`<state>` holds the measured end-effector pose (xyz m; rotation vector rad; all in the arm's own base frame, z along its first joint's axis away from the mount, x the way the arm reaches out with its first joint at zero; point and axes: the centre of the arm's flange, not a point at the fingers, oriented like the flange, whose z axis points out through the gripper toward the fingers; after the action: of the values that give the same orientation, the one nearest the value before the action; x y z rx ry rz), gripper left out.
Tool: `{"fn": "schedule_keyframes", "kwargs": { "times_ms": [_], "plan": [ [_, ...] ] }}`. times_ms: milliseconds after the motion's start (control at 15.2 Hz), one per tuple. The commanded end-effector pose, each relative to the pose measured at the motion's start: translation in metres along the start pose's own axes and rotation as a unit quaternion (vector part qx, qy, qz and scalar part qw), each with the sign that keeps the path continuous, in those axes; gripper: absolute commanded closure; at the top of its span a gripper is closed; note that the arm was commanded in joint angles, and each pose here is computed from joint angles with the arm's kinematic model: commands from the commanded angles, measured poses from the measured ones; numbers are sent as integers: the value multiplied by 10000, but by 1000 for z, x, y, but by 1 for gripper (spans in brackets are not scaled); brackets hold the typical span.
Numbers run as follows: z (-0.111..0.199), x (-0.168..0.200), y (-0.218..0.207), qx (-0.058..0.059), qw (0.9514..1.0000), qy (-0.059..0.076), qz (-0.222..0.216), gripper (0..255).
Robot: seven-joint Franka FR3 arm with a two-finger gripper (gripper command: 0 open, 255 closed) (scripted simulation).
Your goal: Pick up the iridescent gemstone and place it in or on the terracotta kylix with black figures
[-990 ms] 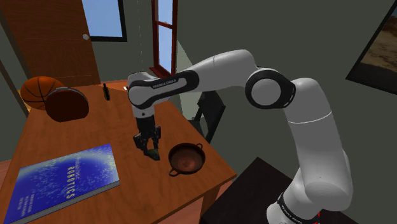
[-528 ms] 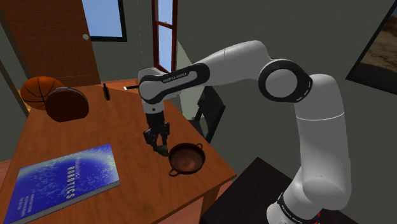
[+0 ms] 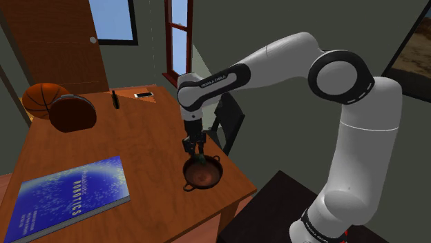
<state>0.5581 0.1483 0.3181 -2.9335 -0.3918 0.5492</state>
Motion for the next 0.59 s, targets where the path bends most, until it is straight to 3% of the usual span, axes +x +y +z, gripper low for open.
{"fn": "schedule_keyframes", "kwargs": {
  "times_ms": [0,528],
  "plan": [
    [9,-10,14,3,10000,1,-4,255],
    [48,4,21,3,10000,1,-4,255]
  ]
}}
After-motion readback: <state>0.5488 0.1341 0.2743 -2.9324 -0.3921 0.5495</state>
